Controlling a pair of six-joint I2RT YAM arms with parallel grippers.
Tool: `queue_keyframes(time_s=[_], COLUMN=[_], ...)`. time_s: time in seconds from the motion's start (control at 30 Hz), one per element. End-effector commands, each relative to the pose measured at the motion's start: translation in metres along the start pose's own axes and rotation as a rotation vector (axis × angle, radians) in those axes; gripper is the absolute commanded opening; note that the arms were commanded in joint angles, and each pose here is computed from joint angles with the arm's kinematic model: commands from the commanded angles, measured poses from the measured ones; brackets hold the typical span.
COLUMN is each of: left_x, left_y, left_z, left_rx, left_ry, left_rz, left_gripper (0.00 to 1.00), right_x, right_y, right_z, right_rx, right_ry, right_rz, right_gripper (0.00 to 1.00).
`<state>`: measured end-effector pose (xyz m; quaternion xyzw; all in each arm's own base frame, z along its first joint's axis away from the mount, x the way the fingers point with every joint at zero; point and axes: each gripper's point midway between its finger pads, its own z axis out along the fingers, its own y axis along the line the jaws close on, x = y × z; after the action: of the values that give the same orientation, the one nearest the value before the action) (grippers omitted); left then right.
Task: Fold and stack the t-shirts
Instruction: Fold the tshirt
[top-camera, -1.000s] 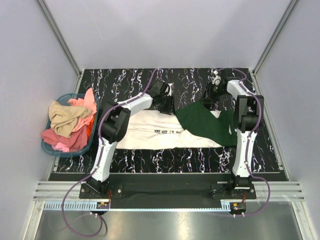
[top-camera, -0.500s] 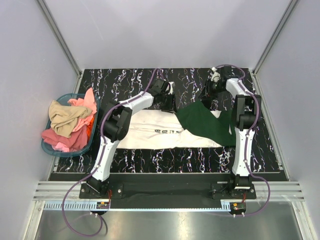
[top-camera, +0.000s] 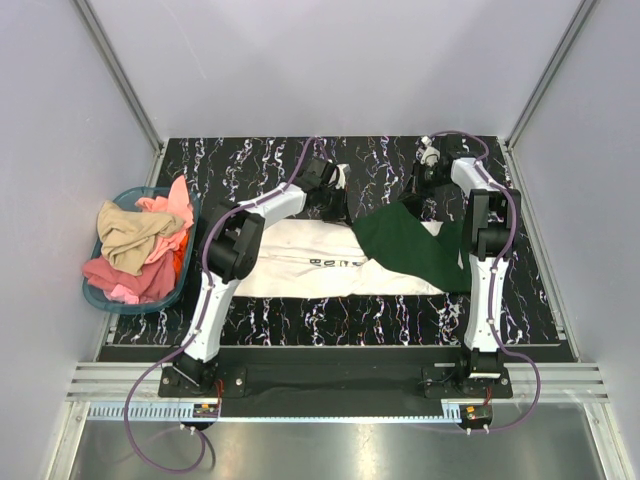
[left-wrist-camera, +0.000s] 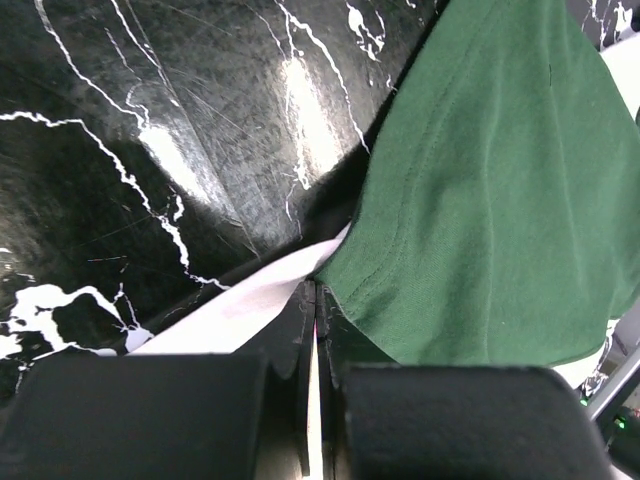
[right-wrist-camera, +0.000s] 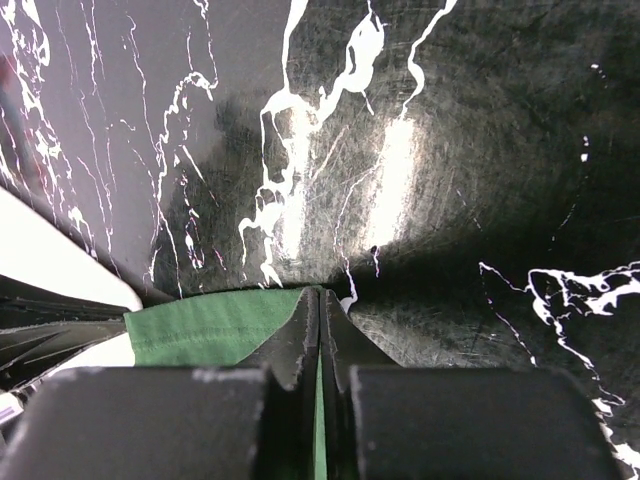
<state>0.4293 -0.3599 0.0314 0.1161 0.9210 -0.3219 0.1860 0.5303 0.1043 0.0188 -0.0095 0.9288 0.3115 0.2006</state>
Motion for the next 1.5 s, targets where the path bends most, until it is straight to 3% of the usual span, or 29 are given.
queue_keyframes(time_s=[0.0,0.3,0.77,1.0,1.27,1.47], left_x=[-0.024,-0.040,-0.040,-0.036,-0.013,0.016], left_y=[-0.029,-0.048,-0.077,-0.092,-0.128,-0.151], left_z=[-0.018,-0.050,-0.068,-0.085,-0.091,-0.093], left_rx=[0.084,0.094,0.147,0.163,0.264,0.307], left_ry=[-0.064,-0.129,-0.152,-0.171,-0.127,-0.080], left_rz=[0.043,0.086,0.187,0.270,0.394,0.456], left_gripper=[0.00,0.00,0.00,0.00,0.00,0.00], right_x=[-0.025,-0.061,-0.040,-0.036,-0.015,-0.004], right_y=[0.014,0.041,0.040,0.027,0.031,0.022], right_z=[-0.014,-0.052,-0.068,-0.095,-0.114,-0.135], right_rx=[-0.019,-0.011,-0.013,-0.007,0.025,0.146], right_ry=[-0.065,-0.247,-0.291,-0.381,-0.433,-0.498], right_rz=[-0.078,-0.198,-0.219,-0.189,-0.146,-0.096], right_gripper=[0.00,0.00,0.00,0.00,0.00,0.00])
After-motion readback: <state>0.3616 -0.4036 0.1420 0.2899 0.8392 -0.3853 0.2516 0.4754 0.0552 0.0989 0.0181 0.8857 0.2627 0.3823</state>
